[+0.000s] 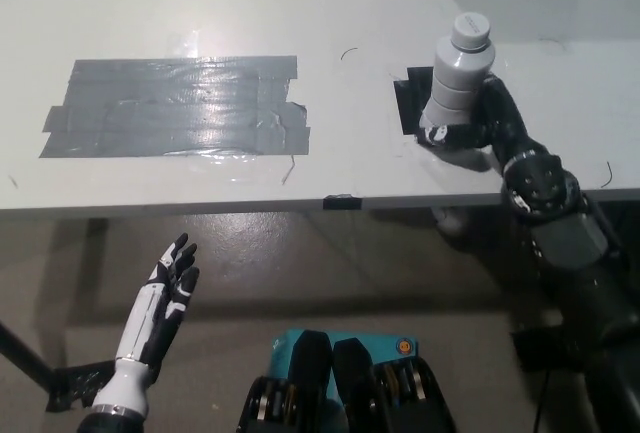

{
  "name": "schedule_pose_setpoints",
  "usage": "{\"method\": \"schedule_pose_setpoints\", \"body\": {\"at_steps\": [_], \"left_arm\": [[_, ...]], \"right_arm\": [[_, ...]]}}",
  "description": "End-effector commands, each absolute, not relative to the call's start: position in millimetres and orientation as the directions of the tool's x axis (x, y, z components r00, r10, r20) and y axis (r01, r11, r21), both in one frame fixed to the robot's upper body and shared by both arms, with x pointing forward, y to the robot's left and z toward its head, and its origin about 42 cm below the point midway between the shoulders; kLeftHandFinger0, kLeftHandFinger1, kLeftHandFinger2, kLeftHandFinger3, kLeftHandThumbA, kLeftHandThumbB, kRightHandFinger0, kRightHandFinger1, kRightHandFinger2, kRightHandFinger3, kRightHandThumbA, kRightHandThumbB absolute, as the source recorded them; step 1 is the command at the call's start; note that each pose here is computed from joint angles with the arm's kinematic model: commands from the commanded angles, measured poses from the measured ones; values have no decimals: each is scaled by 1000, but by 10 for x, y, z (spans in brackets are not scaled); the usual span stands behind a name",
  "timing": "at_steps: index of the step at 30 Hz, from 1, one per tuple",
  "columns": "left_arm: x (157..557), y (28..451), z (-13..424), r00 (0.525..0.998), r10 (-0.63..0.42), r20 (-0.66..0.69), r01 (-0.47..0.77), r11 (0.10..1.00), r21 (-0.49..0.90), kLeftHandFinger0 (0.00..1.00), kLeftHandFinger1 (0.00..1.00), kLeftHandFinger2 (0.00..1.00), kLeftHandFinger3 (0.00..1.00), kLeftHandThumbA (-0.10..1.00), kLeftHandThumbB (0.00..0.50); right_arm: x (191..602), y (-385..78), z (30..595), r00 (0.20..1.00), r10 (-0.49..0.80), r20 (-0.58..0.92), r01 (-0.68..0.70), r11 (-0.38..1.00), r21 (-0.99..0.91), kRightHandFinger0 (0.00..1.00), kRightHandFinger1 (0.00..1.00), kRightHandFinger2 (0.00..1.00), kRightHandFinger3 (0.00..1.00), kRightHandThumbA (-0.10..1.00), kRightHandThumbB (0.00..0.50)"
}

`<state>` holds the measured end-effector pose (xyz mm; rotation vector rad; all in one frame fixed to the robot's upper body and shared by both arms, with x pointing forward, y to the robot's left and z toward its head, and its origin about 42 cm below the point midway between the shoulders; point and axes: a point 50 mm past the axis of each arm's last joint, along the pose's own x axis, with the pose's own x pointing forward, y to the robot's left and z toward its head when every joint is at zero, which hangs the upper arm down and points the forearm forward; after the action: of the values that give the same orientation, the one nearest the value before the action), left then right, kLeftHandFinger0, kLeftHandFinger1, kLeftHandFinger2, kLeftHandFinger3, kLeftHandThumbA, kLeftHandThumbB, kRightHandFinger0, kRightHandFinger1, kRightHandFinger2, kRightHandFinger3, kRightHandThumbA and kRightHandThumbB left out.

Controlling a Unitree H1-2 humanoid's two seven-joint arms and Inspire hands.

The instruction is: A white bottle is kept in the middle of the desk infront of the robot and the robot picks it up with its right hand and passes it to a person

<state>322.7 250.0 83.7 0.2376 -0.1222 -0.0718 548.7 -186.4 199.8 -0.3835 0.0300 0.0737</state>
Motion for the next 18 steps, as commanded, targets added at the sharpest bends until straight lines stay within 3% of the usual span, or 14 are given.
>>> {"method": "schedule_pose_setpoints", "body": {"at_steps": [1, 2, 3, 4, 5, 6, 7, 8, 9, 10, 11, 15, 18], "left_arm": [[3282, 2499, 962, 984, -85, 158, 41, 964, 262, 1000, 1000, 1000, 1000, 885, 141], [3287, 2496, 969, 983, -85, 162, 40, 964, 263, 1000, 1000, 1000, 1000, 886, 140], [3284, 2491, 966, 983, -86, 162, 41, 964, 262, 1000, 1000, 1000, 1000, 886, 141], [3285, 2491, 972, 983, -87, 162, 41, 963, 265, 1000, 1000, 1000, 1000, 887, 142], [3280, 2491, 975, 983, -86, 159, 41, 963, 266, 1000, 1000, 1000, 1000, 887, 145], [3274, 2488, 976, 984, -85, 156, 41, 963, 266, 1000, 1000, 1000, 1000, 886, 147], [3282, 2492, 988, 984, -88, 157, 43, 963, 267, 1000, 1000, 1000, 1000, 886, 148], [3299, 2503, 1007, 983, -88, 162, 42, 963, 265, 1000, 1000, 1000, 1000, 880, 160], [3304, 2506, 1012, 983, -88, 164, 42, 963, 265, 1000, 1000, 1000, 1000, 879, 161], [3314, 2511, 1021, 982, -88, 169, 41, 963, 266, 1000, 1000, 1000, 1000, 878, 162], [3330, 2516, 1030, 980, -89, 175, 39, 962, 269, 1000, 1000, 1000, 1000, 876, 152], [3316, 2511, 1029, 982, -90, 169, 42, 962, 268, 1000, 1000, 1000, 1000, 869, 141], [3301, 2515, 1027, 983, -88, 164, 43, 964, 261, 1000, 1000, 1000, 1000, 858, 132]], "right_arm": [[5709, -1799, 2531, 995, 39, 96, -5, 941, -338, 1000, 1000, 1000, 1000, 806, 472], [5737, -1786, 2566, 997, 22, 77, 6, 936, -351, 1000, 962, 1000, 1000, 773, 464], [5753, -1784, 2583, 998, 3, 64, 21, 932, -363, 759, 813, 934, 1000, 765, 464], [5771, -1780, 2606, 999, -14, 43, 29, 936, -350, 472, 482, 550, 987, 657, 413], [5788, -1783, 2623, 999, -29, 20, 34, 940, -339, 66, 101, 233, 508, 447, 345], [5802, -1792, 2638, 999, -39, -3, 36, 944, -329, 13, 82, 230, 379, 363, 324], [5812, -1798, 2660, 999, -44, -3, 40, 943, -330, 3, 81, 241, 254, 186, 272], [5822, -1807, 2678, 999, -40, -10, 35, 957, -289, 0, 175, 412, 269, -89, 218], [5824, -1808, 2682, 999, -38, -14, 33, 960, -280, 0, 218, 479, 336, -98, 201], [5827, -1808, 2683, 999, -37, -24, 29, 964, -263, 36, 366, 669, 506, -100, 204], [5824, -1807, 2679, 999, -35, -17, 29, 964, -265, 45, 411, 701, 577, -100, 216], [5788, -1823, 2585, 1000, -22, -3, 20, 963, -270, 120, 504, 780, 666, -100, 188], [5773, -1810, 2557, 1000, -19, 10, 21, 963, -268, 124, 505, 778, 673, -100, 209]]}}
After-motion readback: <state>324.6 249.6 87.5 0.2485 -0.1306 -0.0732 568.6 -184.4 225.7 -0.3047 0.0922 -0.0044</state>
